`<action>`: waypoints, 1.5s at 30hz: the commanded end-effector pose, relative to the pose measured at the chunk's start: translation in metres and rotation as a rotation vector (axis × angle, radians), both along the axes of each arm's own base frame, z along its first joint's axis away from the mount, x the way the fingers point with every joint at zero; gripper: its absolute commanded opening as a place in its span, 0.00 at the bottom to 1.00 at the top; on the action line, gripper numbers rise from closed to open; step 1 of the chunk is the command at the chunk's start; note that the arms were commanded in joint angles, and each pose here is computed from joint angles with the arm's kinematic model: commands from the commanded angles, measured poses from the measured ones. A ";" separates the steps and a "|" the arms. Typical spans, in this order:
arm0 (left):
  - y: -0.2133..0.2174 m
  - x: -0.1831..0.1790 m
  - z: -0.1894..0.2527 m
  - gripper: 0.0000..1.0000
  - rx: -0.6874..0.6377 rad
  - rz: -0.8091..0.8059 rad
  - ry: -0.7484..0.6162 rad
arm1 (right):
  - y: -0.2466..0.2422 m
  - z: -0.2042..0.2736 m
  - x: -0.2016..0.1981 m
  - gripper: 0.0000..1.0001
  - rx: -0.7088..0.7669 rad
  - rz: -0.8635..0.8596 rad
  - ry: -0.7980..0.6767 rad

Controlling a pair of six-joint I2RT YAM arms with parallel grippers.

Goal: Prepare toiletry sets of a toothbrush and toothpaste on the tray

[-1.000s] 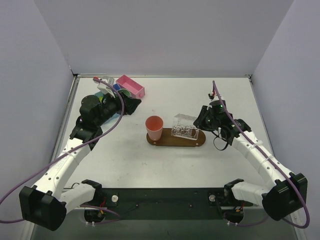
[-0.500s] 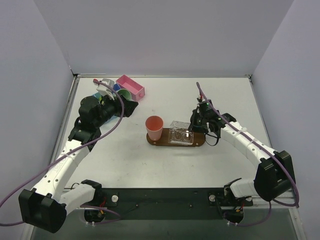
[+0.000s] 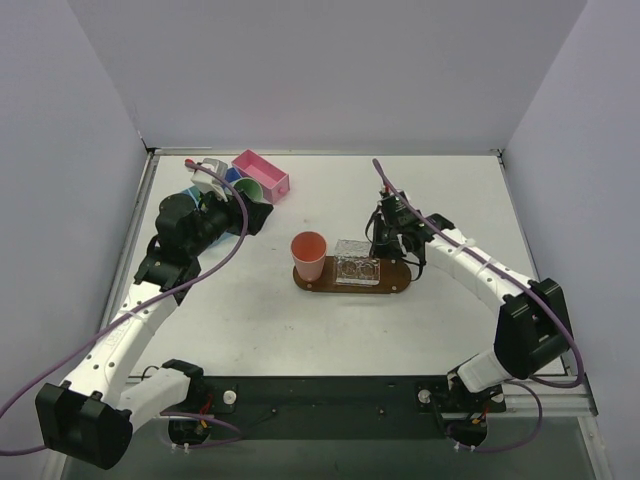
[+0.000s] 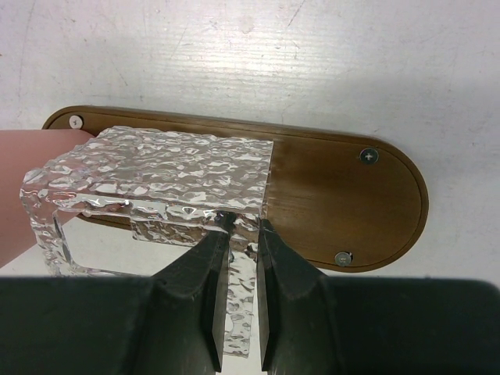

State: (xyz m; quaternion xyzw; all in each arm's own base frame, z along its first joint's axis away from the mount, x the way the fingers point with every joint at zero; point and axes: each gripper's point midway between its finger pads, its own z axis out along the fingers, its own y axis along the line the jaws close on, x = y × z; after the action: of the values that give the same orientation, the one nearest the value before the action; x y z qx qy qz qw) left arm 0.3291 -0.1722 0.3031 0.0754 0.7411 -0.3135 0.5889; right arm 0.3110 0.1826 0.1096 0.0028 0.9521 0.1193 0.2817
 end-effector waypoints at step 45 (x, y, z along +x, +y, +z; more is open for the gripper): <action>0.007 0.003 0.013 0.67 -0.027 0.013 -0.040 | 0.008 -0.014 0.015 0.00 -0.153 -0.032 0.034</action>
State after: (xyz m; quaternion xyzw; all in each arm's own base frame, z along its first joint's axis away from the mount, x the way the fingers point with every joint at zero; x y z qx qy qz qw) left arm 0.3327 -0.1647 0.3024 0.0649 0.7430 -0.3085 0.5903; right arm 0.3227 0.1909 0.0920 -0.0079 0.9629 0.0562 0.2639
